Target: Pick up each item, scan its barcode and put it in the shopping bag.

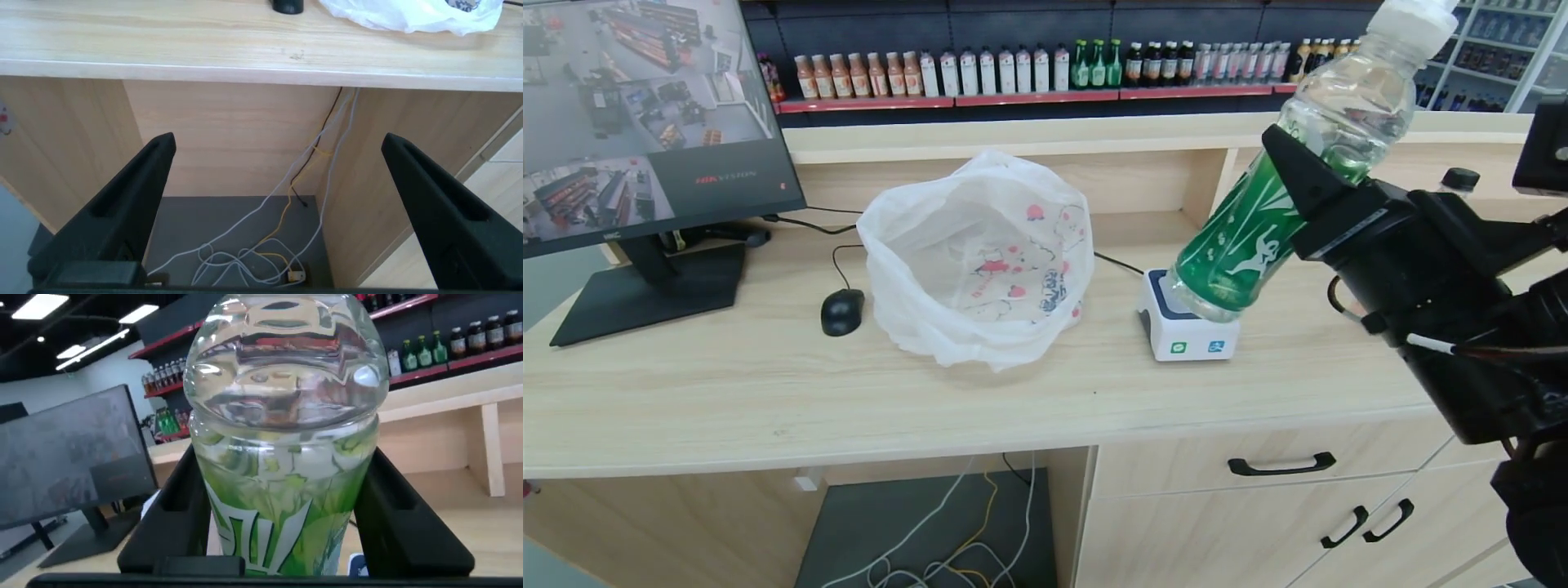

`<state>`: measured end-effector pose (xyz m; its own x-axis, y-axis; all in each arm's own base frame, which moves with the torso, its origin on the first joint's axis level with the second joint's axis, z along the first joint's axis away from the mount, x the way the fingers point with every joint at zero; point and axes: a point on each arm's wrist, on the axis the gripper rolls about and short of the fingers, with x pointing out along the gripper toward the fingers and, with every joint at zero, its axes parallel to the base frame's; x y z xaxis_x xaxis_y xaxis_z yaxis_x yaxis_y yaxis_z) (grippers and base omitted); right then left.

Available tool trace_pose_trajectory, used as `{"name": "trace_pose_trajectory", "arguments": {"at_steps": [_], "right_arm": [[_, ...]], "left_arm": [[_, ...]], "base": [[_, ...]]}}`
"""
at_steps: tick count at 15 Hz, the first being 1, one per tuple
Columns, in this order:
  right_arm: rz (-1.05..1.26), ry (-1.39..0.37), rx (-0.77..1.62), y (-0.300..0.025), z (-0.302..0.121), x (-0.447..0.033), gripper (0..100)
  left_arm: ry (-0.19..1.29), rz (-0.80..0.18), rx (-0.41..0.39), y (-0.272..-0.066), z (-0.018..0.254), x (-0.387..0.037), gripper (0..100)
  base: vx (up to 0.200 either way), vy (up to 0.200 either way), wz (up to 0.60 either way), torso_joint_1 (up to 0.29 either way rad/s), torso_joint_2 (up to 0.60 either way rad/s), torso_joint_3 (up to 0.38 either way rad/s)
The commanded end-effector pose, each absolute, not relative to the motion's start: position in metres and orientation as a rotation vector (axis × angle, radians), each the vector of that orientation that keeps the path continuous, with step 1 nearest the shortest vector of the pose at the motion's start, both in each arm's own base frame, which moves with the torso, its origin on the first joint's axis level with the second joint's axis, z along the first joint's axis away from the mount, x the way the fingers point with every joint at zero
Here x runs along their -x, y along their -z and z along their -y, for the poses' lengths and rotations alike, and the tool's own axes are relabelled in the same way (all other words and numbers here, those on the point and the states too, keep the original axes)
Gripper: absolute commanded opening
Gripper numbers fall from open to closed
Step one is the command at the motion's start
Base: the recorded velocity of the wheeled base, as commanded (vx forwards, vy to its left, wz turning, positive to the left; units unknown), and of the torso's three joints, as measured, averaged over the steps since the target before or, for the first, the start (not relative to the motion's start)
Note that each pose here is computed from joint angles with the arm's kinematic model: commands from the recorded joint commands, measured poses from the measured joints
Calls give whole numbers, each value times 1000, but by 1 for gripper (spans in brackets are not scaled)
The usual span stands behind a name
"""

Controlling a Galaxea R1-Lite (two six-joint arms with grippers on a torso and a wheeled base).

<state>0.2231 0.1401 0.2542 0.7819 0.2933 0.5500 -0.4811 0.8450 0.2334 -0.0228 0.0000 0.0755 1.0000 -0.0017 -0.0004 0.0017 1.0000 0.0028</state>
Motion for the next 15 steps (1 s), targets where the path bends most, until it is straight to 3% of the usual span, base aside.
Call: {"name": "trace_pose_trajectory", "arguments": {"at_steps": [1, 10, 15], "right_arm": [[518, -443, -420, -253, -151, -237, 0], [385, -430, -898, -251, -161, -274, 0], [318, -321, -1138, -251, -131, -310, 0]], "left_arm": [[2, 0, -3, -75, 0, 23, 100], [0, 0, -3, -75, 0, 23, 100], [2, 0, -3, -75, 0, 23, 100]], "base": [[0, 0, 0, 0, 0, 0], [0, 0, 0, 0, 0, 0], [0, 0, 0, 0, 0, 0]]}}
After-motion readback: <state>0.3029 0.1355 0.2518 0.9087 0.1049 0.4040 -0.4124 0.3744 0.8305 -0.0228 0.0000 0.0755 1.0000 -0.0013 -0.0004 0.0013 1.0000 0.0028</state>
